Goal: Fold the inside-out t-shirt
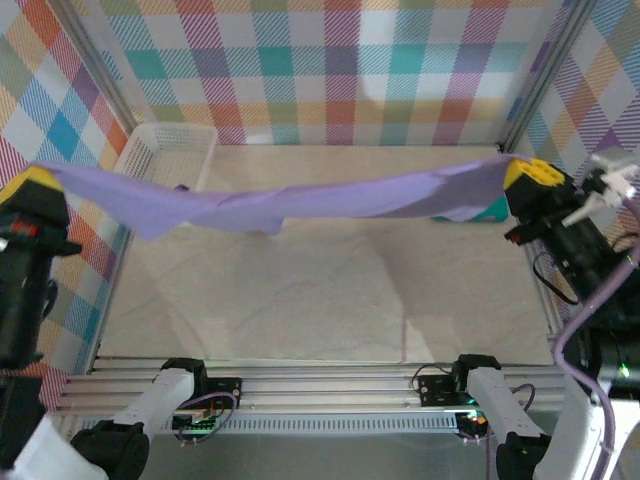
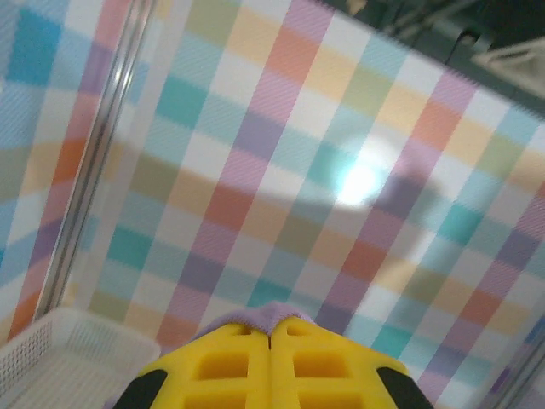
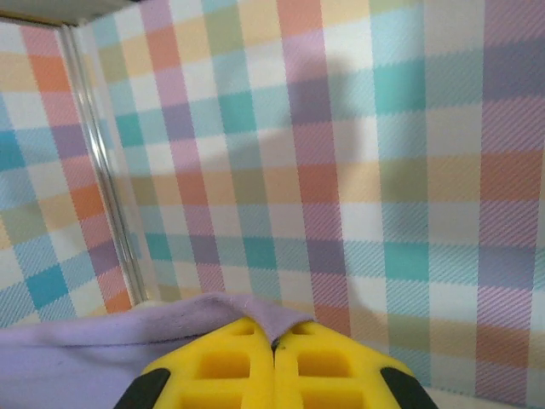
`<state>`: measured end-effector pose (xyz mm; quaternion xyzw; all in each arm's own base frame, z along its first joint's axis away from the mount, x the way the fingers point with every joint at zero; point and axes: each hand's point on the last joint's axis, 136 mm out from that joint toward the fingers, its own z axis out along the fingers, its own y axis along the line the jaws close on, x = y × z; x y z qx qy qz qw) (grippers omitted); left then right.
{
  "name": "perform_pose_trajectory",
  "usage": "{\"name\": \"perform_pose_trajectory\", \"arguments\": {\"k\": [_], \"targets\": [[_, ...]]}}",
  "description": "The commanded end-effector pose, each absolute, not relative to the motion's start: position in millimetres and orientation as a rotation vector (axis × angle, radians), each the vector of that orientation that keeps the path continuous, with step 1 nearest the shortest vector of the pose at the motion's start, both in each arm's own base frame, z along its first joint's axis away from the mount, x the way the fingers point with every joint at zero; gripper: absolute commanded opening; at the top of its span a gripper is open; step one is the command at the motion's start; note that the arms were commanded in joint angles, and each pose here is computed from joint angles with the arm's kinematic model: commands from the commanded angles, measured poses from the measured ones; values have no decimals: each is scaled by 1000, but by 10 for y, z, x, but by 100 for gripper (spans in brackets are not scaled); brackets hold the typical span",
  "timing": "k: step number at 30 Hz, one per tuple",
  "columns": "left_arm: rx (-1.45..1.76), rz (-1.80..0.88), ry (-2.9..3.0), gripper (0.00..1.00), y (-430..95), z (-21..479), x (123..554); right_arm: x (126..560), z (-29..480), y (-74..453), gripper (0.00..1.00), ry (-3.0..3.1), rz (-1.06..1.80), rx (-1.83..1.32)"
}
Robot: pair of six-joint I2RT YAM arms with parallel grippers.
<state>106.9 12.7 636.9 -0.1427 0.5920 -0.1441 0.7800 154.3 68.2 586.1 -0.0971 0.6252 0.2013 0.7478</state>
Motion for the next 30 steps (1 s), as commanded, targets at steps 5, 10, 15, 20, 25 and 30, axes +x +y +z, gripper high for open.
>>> {"name": "perform_pose_trajectory", "arguments": {"k": [5, 10, 15, 20, 25, 30], "targets": [[-297, -221, 1199, 0, 222, 6660, 953, 1178, 6073, 700, 0, 1327, 423, -226], [-315, -147, 1236, 0, 279, 6785, 1449, 1423, 6171, 678, 0, 1336, 414, -226], [-312, -95, 1393, 0, 225, 6535, 2555, 2155, 6005, 638, 0, 1422, 424, -215], [-300, -62, 1573, 0, 136, 5964, 3771, 3207, 5519, 596, 0, 1561, 460, -189], [-287, -46, 1758, 0, 43, 5040, 4994, 4442, 4604, 684, 0, 1743, 480, -173], [-263, -74, 1929, 10, -105, 3799, 6186, 5722, 3445, 716, 0, 1953, 478, -121]]}}
